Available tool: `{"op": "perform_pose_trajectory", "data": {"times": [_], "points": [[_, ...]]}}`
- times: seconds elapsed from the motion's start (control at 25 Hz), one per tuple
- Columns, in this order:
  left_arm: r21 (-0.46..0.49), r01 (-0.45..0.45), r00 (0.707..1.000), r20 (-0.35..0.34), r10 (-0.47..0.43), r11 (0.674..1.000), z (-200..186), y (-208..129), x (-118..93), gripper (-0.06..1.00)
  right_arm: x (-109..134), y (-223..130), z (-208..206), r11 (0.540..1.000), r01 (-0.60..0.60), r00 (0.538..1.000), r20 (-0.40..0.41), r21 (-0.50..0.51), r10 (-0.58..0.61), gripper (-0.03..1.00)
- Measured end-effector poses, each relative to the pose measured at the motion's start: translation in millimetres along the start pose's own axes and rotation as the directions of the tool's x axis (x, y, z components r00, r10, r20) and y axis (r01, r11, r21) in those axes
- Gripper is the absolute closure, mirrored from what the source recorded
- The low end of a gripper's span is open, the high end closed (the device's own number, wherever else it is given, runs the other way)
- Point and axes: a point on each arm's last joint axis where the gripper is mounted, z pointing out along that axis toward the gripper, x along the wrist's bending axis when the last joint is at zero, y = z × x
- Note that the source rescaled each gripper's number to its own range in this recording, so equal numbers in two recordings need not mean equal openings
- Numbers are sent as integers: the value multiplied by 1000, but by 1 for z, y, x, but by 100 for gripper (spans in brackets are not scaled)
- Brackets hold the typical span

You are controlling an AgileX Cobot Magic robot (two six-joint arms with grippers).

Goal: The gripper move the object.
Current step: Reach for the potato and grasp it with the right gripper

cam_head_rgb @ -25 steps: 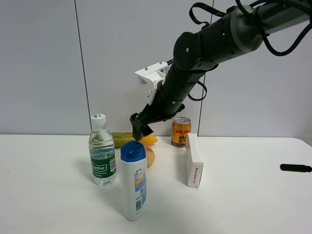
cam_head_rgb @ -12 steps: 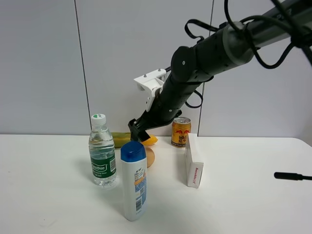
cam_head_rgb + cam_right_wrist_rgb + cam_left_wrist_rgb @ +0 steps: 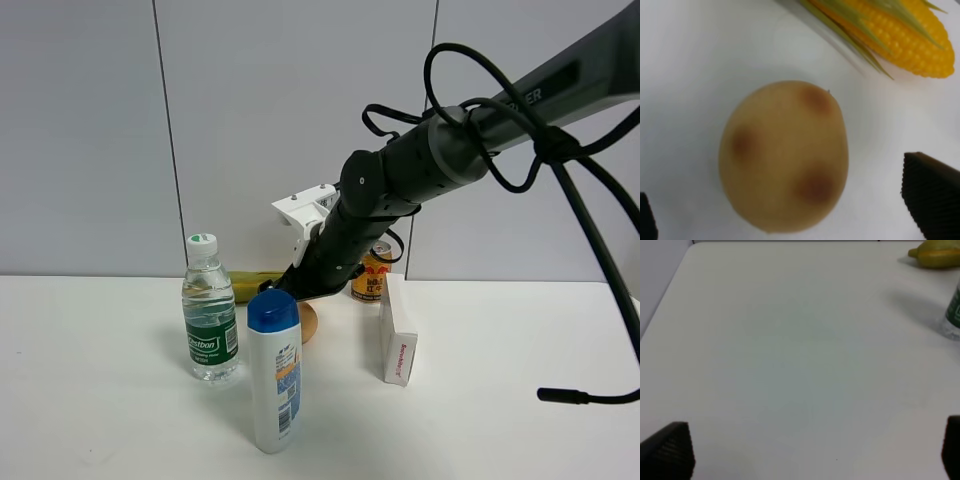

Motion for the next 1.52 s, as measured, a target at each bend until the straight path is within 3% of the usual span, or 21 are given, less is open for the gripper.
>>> {"op": "perform_pose_trajectory", "data": {"times": [0.96, 1.36, 1.52], "points": [[0, 0, 1000, 0, 0, 1000, 0, 0, 0, -6, -1, -10, 30, 997, -19, 999, 31, -78, 22, 0], [0, 0, 1000, 0, 0, 1000, 0, 0, 0, -6, 0, -18, 39, 998, -21, 999, 28, -57, 22, 1], [0, 0, 1000, 0, 0, 1000, 0, 0, 0, -6, -1, -16, 39, 997, -20, 999, 34, -76, 23, 8]]}}
